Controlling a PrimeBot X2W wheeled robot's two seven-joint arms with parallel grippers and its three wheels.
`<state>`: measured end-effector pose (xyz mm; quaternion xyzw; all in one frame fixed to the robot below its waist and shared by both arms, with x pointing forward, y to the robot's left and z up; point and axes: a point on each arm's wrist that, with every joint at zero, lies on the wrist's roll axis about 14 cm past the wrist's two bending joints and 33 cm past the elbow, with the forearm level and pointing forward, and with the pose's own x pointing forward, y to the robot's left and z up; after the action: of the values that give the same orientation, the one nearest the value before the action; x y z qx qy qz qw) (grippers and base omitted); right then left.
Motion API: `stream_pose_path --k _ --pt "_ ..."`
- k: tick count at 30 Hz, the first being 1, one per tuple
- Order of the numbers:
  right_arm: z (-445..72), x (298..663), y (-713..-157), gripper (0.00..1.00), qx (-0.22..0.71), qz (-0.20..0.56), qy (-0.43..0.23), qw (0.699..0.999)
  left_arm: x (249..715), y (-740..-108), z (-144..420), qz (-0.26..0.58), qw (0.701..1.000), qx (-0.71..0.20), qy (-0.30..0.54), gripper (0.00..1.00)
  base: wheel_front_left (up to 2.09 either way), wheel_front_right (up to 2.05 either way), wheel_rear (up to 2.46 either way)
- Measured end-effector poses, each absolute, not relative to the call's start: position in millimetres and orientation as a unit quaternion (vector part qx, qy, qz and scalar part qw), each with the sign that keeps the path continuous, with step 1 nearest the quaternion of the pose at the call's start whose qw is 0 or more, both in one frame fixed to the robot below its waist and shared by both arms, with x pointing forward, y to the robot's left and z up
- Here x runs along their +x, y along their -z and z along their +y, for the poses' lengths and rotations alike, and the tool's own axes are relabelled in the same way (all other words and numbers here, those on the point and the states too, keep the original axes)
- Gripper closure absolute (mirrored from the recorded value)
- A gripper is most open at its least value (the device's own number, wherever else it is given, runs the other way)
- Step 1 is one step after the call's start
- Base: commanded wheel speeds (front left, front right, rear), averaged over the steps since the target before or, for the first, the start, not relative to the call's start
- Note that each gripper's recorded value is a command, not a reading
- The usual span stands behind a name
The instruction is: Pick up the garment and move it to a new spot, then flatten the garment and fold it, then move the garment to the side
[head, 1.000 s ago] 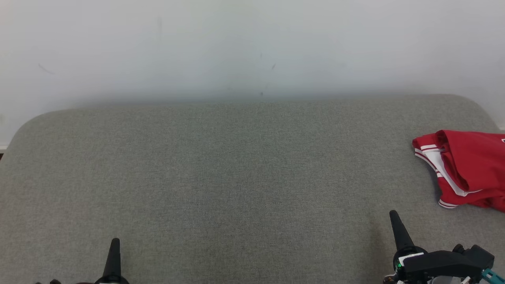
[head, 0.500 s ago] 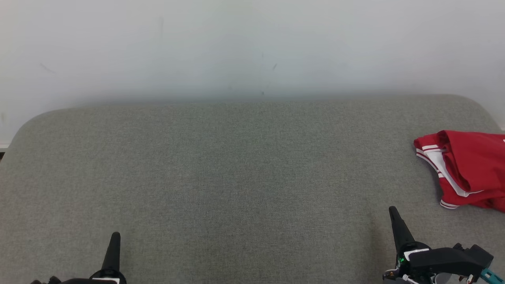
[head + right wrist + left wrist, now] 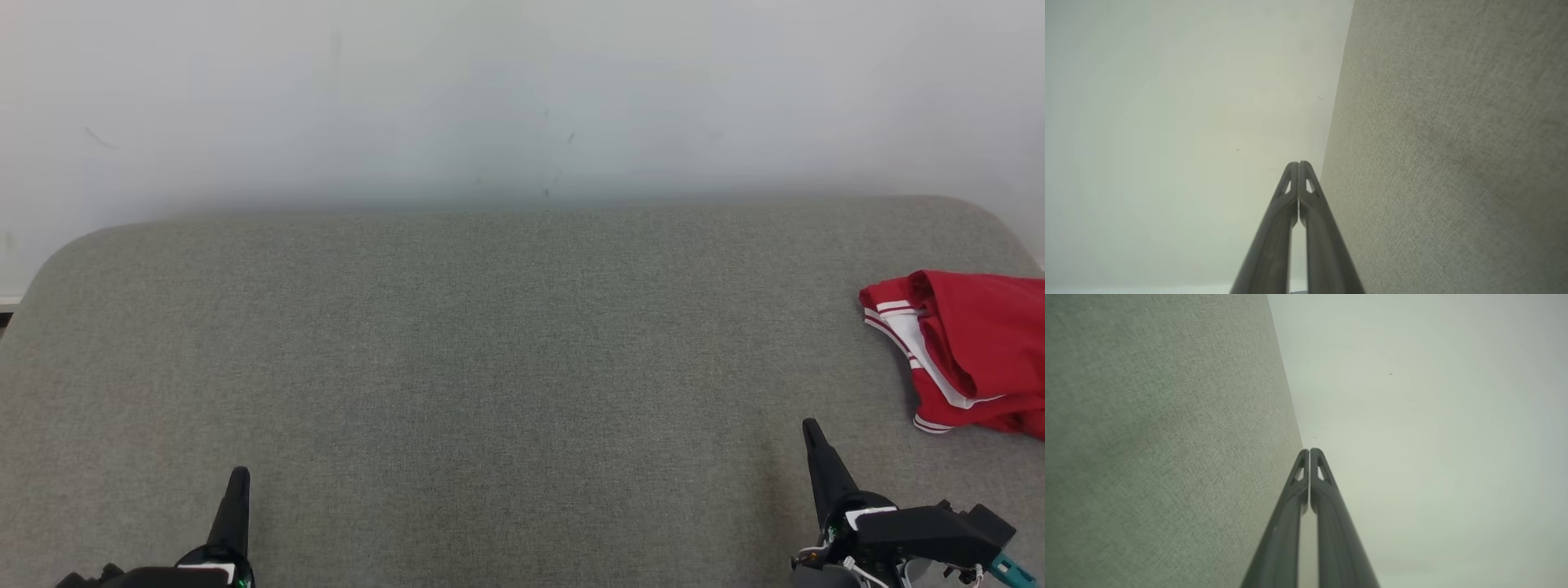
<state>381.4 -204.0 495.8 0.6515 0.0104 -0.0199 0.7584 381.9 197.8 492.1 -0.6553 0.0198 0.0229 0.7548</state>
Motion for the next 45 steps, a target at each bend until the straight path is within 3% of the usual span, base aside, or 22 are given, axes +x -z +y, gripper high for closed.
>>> stream_pose_path --k 23,45 --pt "-200 388 -505 1.00 0.707 0.003 0.003 0.707 388 -504 199 0.004 0.707 -0.707 -0.003 1.00 0.00 0.00 0.00" --pt "-200 388 -505 1.00 0.708 0.002 0.002 0.706 388 -505 199 0.004 0.706 -0.708 -0.002 1.00 0.00 0.00 0.00"
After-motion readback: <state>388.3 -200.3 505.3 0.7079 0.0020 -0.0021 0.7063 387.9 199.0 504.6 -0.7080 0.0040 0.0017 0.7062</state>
